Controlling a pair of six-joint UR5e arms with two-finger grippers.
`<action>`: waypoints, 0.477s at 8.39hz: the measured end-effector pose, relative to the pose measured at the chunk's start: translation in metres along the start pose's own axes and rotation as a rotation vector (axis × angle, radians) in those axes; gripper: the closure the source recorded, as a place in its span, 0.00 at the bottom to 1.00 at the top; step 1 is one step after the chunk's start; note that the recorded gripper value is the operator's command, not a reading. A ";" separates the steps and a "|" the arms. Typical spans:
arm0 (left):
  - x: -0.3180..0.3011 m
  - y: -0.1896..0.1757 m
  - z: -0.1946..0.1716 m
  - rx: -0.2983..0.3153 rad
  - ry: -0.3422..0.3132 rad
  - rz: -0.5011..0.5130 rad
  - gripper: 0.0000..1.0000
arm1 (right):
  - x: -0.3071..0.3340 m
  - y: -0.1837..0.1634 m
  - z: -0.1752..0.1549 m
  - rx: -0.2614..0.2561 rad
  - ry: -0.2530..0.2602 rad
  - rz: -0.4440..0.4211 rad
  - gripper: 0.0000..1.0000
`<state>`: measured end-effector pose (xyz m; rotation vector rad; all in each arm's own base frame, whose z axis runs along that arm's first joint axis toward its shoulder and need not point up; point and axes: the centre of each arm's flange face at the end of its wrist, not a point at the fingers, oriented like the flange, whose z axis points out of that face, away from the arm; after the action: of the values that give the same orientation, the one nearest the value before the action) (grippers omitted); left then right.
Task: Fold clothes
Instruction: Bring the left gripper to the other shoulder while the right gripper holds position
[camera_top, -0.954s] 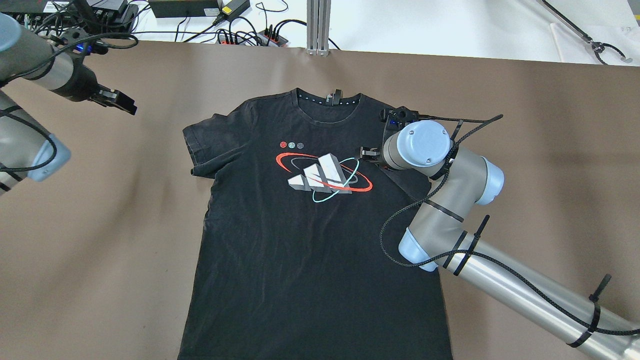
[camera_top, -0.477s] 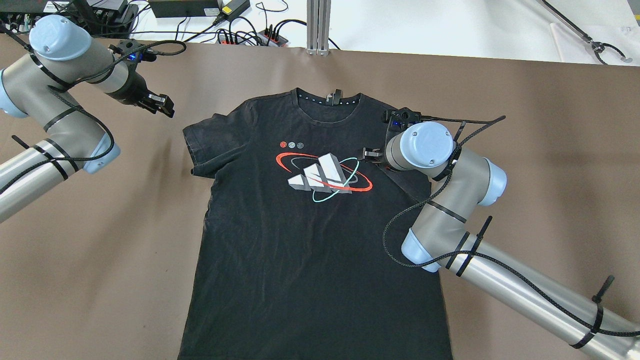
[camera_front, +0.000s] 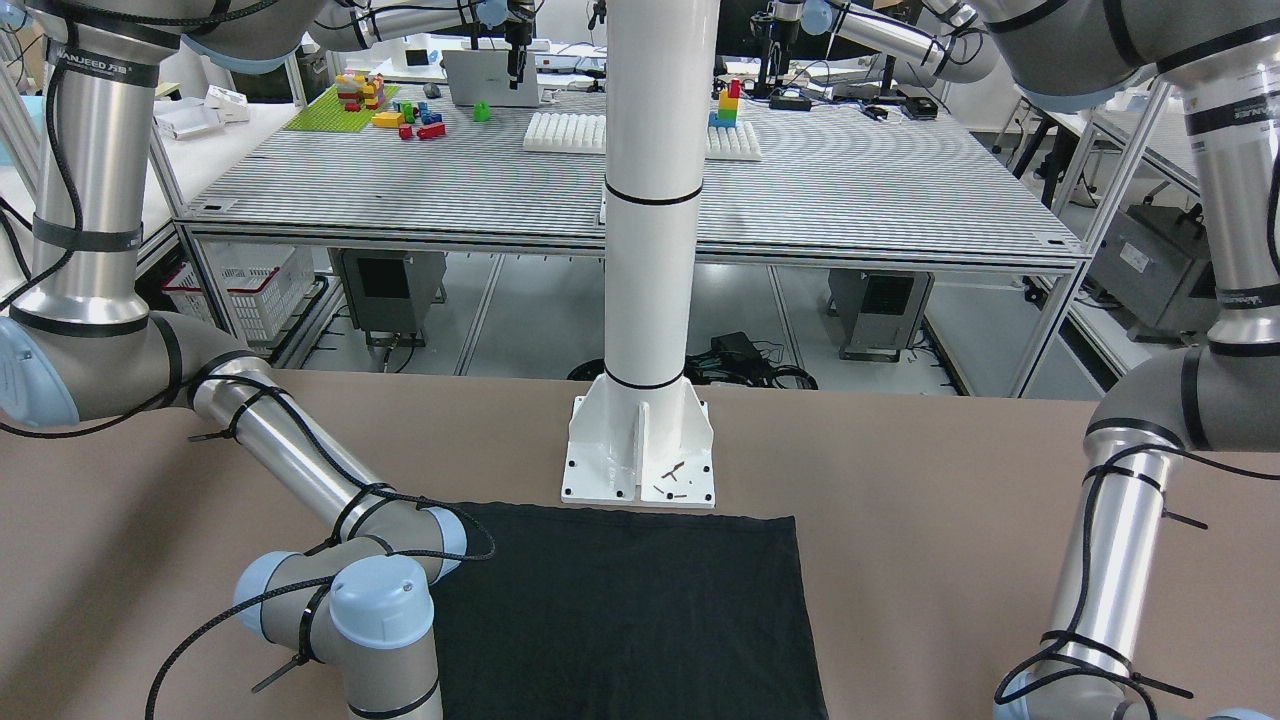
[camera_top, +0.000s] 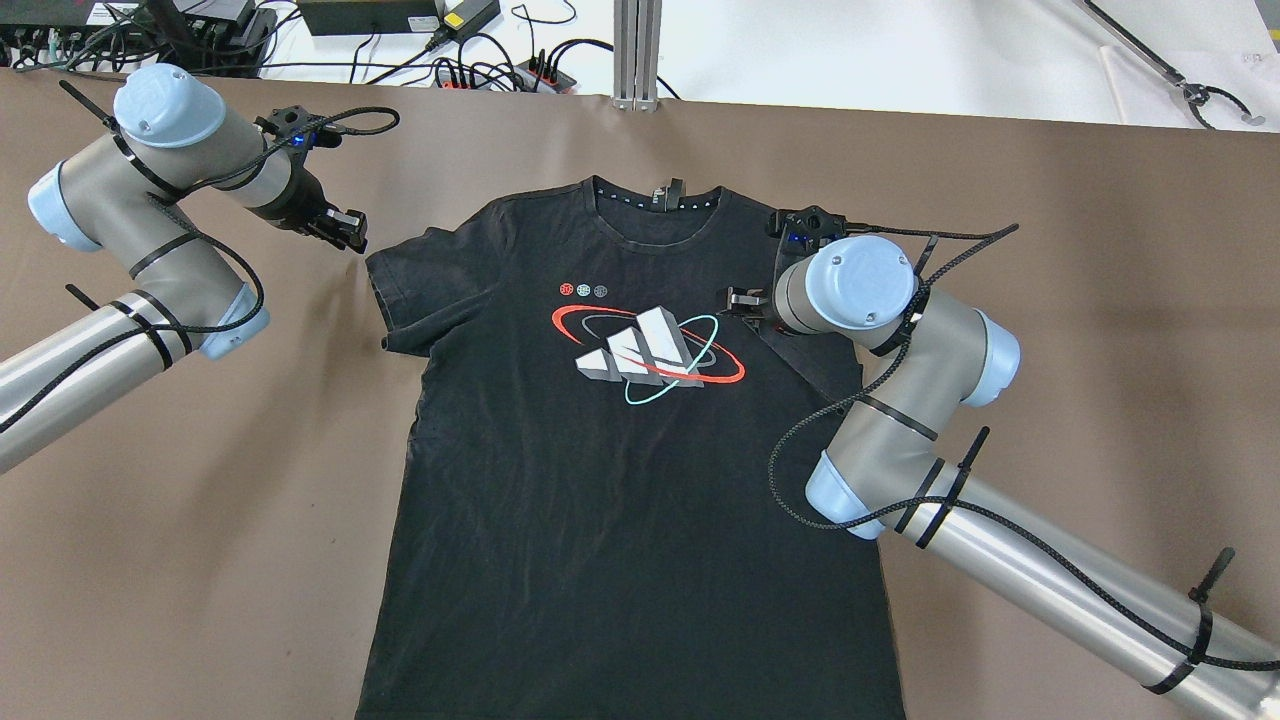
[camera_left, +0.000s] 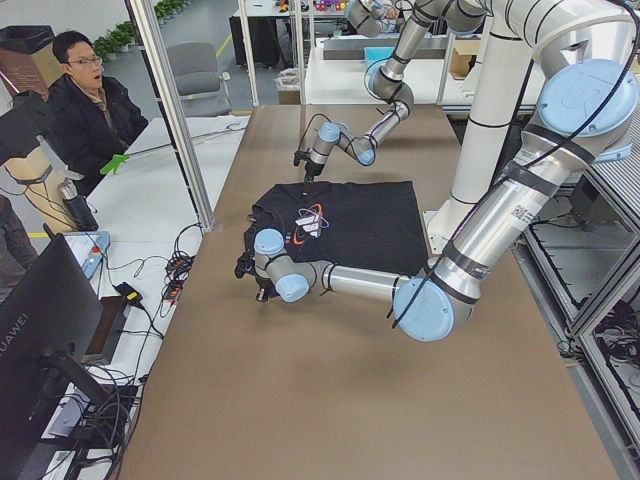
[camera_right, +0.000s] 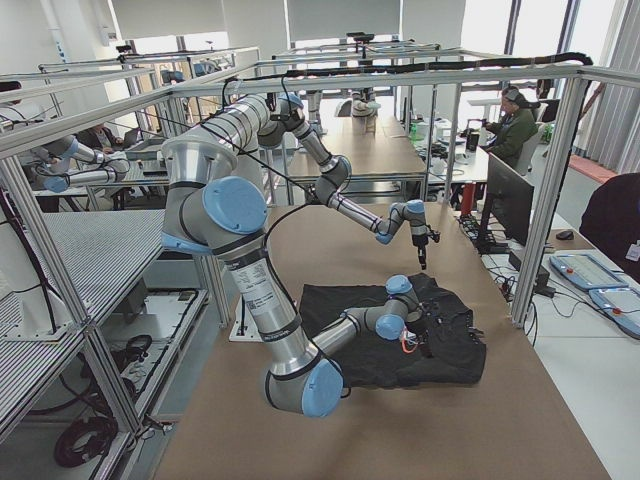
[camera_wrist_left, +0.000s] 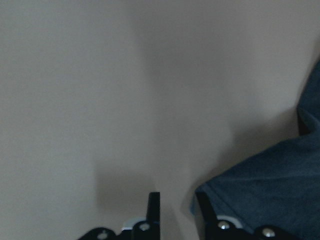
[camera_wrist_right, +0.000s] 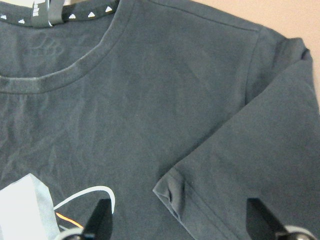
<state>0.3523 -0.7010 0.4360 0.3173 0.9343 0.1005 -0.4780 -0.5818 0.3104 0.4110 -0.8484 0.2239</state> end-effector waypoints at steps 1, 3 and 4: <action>0.001 0.001 0.003 -0.005 0.000 -0.002 0.67 | 0.000 -0.001 -0.001 0.002 -0.002 0.000 0.06; 0.006 0.002 0.009 -0.011 0.001 -0.004 0.67 | 0.000 -0.001 -0.004 0.004 -0.005 0.000 0.06; 0.008 0.002 0.012 -0.015 0.001 -0.003 0.66 | 0.000 -0.001 -0.005 0.005 -0.007 0.000 0.06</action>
<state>0.3665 -0.7001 0.4369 0.3016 0.9342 0.1049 -0.4747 -0.5806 0.3074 0.4166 -0.8546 0.2242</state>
